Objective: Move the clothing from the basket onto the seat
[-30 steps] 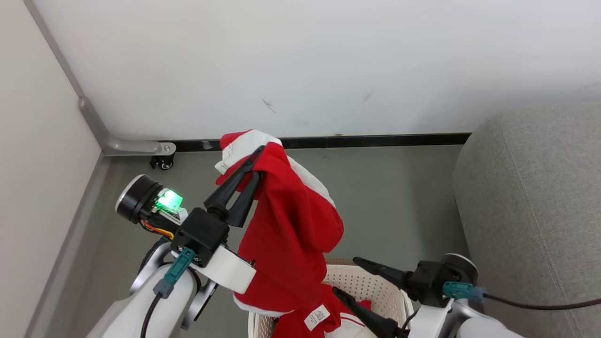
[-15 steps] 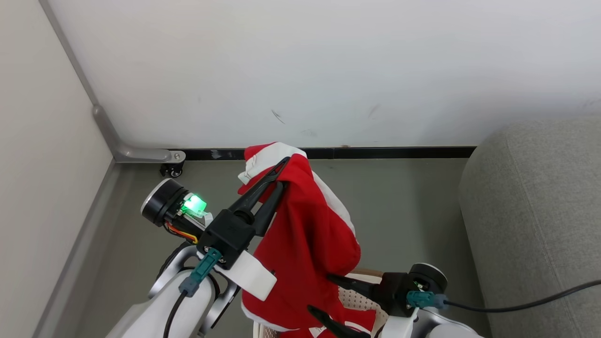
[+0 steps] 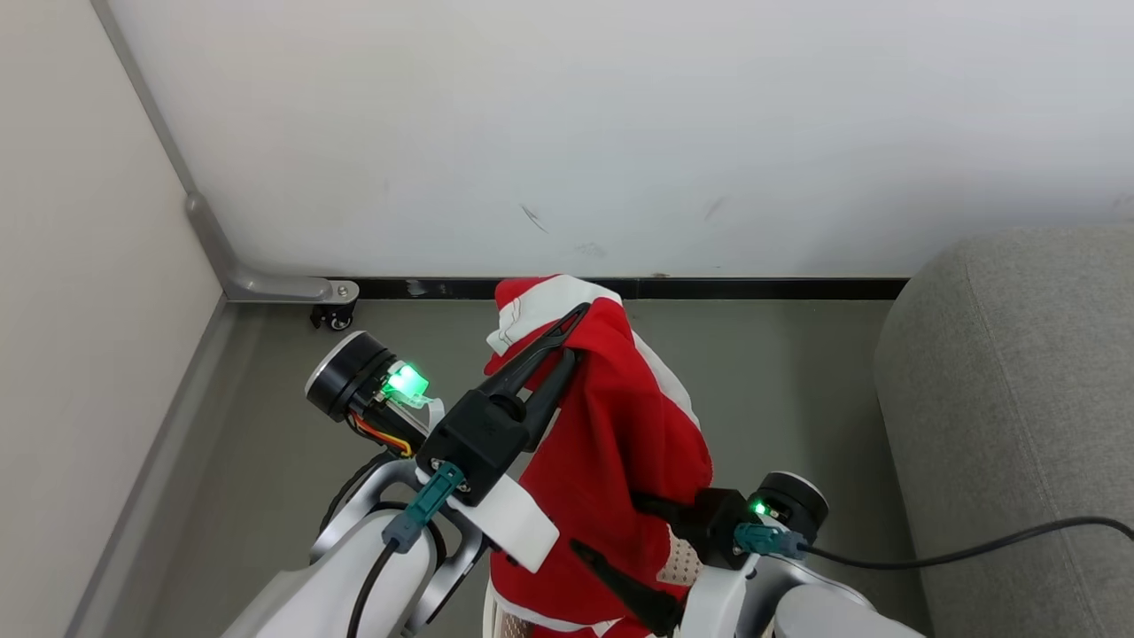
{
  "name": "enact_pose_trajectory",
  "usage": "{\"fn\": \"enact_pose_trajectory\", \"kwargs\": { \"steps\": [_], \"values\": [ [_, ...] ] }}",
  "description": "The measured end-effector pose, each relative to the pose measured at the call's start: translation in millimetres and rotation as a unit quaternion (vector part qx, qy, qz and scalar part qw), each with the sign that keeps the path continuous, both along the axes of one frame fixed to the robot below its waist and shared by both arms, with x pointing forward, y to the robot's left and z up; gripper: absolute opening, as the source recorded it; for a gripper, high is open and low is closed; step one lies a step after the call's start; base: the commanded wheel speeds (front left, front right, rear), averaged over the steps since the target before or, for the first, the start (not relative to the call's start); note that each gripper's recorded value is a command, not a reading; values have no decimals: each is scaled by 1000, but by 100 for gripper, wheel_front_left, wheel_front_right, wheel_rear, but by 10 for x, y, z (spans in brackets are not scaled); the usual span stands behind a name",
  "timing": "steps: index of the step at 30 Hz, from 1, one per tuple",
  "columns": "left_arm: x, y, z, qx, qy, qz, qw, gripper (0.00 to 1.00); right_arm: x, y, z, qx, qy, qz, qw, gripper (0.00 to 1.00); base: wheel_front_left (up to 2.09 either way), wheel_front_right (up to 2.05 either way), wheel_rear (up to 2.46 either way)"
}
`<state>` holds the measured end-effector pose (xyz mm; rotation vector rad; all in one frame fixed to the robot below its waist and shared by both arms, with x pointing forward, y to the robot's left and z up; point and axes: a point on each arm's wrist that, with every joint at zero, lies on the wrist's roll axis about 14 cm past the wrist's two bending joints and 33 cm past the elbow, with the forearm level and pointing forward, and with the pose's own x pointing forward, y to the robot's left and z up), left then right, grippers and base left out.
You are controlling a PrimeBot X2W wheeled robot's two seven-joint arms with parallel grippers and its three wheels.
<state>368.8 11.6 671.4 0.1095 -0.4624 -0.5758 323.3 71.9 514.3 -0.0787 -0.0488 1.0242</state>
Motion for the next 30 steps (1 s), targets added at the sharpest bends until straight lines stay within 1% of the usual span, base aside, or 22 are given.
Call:
{"fn": "enact_pose_trajectory", "kwargs": {
  "steps": [2,3,5,6,9,13,18,24,30],
  "values": [
    [-5,-15,-8,3,3,-1,1000,0,38,34,27,-2,-10,-3,1000,99,0,0,0],
    [-7,-22,-10,4,4,-2,1000,0,51,53,52,-1,-16,-3,1000,55,0,0,0],
    [-15,-30,-4,4,4,-3,1000,0,67,80,53,-6,-22,-4,1000,31,0,0,0],
    [-18,-36,-2,4,6,-3,1000,0,84,84,53,-10,-27,-5,1000,0,0,0,0],
    [-30,-42,21,0,4,-4,1000,0,190,65,147,-6,-43,-19,999,0,0,0,0],
    [-2,7,41,-8,5,3,1000,0,311,-2,303,14,-56,-41,998,0,0,0,0],
    [88,111,-35,-22,25,20,999,0,400,-134,433,34,-65,-62,995,0,0,0,0],
    [152,167,-283,-18,56,29,998,0,484,-476,431,40,-66,-105,991,0,0,0,0],
    [186,135,-460,-32,89,20,995,0,594,-859,579,72,-72,-163,981,0,0,0,0]
  ]
}}
